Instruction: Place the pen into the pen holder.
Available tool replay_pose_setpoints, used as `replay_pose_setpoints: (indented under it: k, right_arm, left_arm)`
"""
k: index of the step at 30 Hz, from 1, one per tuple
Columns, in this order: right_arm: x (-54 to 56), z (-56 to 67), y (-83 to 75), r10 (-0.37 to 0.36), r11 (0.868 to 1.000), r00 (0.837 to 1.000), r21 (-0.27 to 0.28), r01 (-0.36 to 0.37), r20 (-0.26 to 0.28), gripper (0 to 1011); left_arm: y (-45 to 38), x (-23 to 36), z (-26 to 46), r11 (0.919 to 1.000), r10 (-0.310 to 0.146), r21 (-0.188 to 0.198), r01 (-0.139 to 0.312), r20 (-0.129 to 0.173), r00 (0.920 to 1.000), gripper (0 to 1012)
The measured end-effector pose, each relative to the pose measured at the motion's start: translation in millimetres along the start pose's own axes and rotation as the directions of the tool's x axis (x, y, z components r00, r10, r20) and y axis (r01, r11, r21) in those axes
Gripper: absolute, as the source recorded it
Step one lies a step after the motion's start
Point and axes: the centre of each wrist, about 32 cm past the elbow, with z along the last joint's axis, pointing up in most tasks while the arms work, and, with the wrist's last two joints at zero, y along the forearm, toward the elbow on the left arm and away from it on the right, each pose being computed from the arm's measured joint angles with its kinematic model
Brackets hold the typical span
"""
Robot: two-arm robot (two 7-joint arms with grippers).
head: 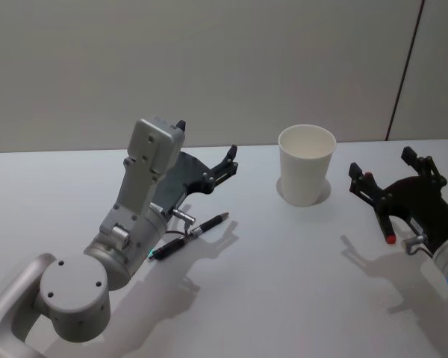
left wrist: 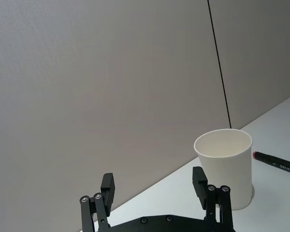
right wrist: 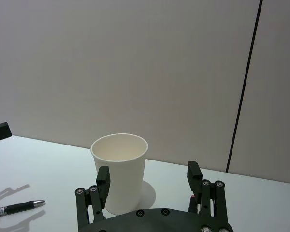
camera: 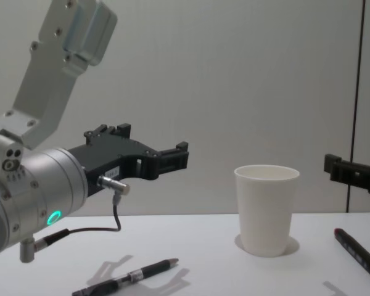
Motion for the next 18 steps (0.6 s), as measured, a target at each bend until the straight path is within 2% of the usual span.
replay_pose_setpoints:
  k: [18]
  right_arm:
    - [0.0, 0.0, 0.0, 0.0, 1.0, 1.0, 0.0, 0.0, 0.0, 1001]
  left_arm:
    - [0.0, 0.0, 0.0, 1.0, 0.0, 0.0, 0.0, 0.0, 1.0, 1001]
